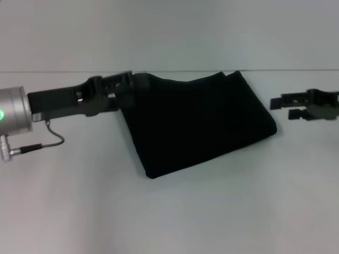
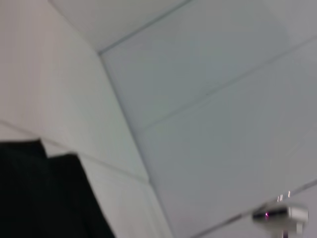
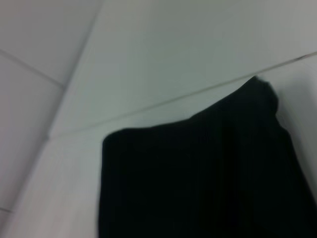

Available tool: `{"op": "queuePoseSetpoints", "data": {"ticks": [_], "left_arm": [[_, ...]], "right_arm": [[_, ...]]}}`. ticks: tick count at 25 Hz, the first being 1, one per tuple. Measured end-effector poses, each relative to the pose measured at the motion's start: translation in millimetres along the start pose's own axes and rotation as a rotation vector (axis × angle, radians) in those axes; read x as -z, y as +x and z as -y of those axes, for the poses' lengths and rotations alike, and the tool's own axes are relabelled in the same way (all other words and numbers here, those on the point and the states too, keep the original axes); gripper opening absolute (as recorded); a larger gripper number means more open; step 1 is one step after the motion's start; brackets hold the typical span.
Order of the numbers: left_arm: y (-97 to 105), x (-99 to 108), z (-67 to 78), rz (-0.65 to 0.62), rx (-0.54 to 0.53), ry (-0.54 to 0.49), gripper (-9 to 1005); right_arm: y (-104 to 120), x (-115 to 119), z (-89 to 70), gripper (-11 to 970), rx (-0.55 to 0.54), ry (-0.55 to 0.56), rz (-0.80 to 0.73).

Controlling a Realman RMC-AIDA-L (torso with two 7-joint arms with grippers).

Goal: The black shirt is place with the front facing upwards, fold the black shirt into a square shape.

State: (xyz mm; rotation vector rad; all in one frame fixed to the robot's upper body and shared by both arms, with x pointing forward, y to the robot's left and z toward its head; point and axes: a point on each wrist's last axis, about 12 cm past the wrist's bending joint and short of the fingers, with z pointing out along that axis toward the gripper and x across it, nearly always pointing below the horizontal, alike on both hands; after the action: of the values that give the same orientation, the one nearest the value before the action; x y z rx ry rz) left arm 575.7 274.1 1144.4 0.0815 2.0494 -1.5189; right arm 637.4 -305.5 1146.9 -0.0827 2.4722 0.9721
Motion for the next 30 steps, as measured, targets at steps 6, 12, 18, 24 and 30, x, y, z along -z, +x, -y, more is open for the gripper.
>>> {"op": "queuePoseSetpoints", "data": {"ticks": [6,12,18,24,30], "left_arm": [[9.6,10.9,-8.1,-0.067,-0.022,-0.059,955],[10.3,17.5,-11.6,-0.013,-0.013,-0.059,953],[12.0,17.3,-13.7,0.002,-0.004,-0.066,951],[11.5,13.3,-14.1,0.008,-0.005,-0.071,950],[11.8,12.0,-14.3,0.010,-0.004,-0.072,951]], "right_arm": [[-28.9,-20.2,-24.9,840,0.058,0.129,-0.028],[-33.0,-53.3,-46.6,840,0.088,0.204,-0.057],[-20.8,-77.5,-45.7,840,0.093,0.244,-0.054],[-9.0,-95.1,-49.6,839,0.101,0.241,-0.031],[-0.7,-107.9,-48.7,839,0.109,0.266,-0.016]]}}
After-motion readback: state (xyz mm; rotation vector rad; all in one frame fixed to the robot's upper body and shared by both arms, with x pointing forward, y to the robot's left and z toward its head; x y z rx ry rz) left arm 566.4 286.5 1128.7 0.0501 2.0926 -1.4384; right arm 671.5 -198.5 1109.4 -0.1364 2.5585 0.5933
